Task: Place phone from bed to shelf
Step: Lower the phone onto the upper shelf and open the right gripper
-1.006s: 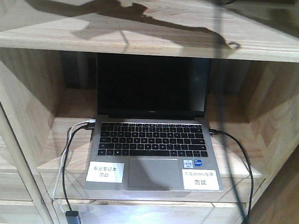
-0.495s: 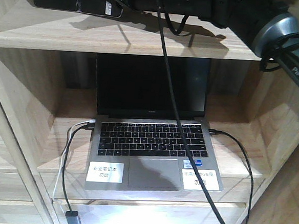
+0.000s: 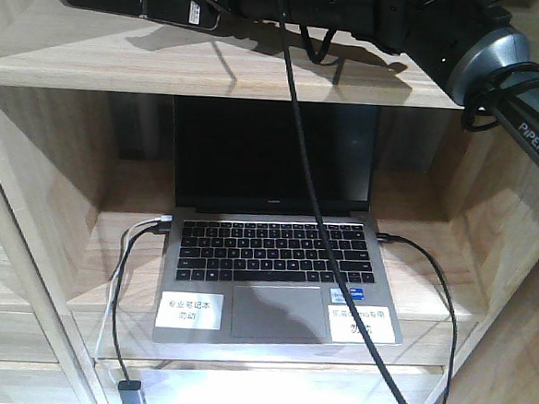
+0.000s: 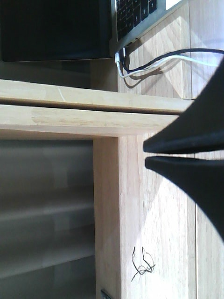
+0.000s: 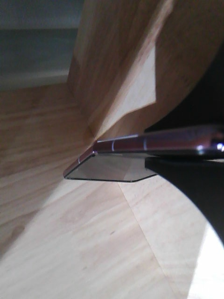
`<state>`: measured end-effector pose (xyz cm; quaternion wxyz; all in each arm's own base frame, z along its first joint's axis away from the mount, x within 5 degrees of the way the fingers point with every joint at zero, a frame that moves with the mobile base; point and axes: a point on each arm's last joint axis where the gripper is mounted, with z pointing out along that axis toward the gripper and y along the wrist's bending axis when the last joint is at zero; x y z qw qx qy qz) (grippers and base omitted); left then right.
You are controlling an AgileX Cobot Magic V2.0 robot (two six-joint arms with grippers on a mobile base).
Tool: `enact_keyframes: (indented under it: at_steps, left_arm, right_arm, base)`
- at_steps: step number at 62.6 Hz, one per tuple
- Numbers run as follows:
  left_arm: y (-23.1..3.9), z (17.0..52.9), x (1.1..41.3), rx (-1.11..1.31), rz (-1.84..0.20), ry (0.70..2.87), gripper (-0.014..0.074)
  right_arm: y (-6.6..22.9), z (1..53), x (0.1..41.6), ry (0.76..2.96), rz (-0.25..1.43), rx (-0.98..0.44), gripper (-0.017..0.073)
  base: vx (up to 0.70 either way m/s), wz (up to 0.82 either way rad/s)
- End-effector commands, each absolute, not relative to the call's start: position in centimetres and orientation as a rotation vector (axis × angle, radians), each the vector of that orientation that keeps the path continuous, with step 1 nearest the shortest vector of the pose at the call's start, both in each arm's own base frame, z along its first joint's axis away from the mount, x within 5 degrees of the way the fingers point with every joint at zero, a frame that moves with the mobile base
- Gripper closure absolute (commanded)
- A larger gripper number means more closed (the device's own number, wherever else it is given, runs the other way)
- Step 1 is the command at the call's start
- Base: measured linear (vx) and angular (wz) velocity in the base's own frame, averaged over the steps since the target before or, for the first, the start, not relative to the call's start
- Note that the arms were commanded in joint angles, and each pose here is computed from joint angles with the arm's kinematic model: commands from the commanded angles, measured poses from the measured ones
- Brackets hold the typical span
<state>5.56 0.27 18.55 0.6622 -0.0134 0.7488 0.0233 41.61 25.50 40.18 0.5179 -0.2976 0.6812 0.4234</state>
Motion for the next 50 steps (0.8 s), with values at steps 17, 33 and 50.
enact_keyframes:
  at_steps: [17, 33, 50]
  left_arm:
    - [0.3, 19.0, 5.6, -0.038, 0.049, 1.622, 0.0592]
    - [0.3, 19.0, 5.6, -0.038, 0.049, 1.622, 0.0592]
    - [0.3, 19.0, 5.6, -0.038, 0.049, 1.622, 0.0592]
  right_arm:
    - [24.4, 43.6, 40.9, 1.532, 0.963, -0.645, 0.0083]
    - [24.1, 44.1, 40.8, 1.517, 0.935, -0.622, -0.0124]
    - [23.6, 45.3, 40.1, 1.493, 0.904, -0.637, -0.0070]
  base:
    - [0.00, 0.00]
    - [0.00, 0.00]
    - [0.00, 0.00]
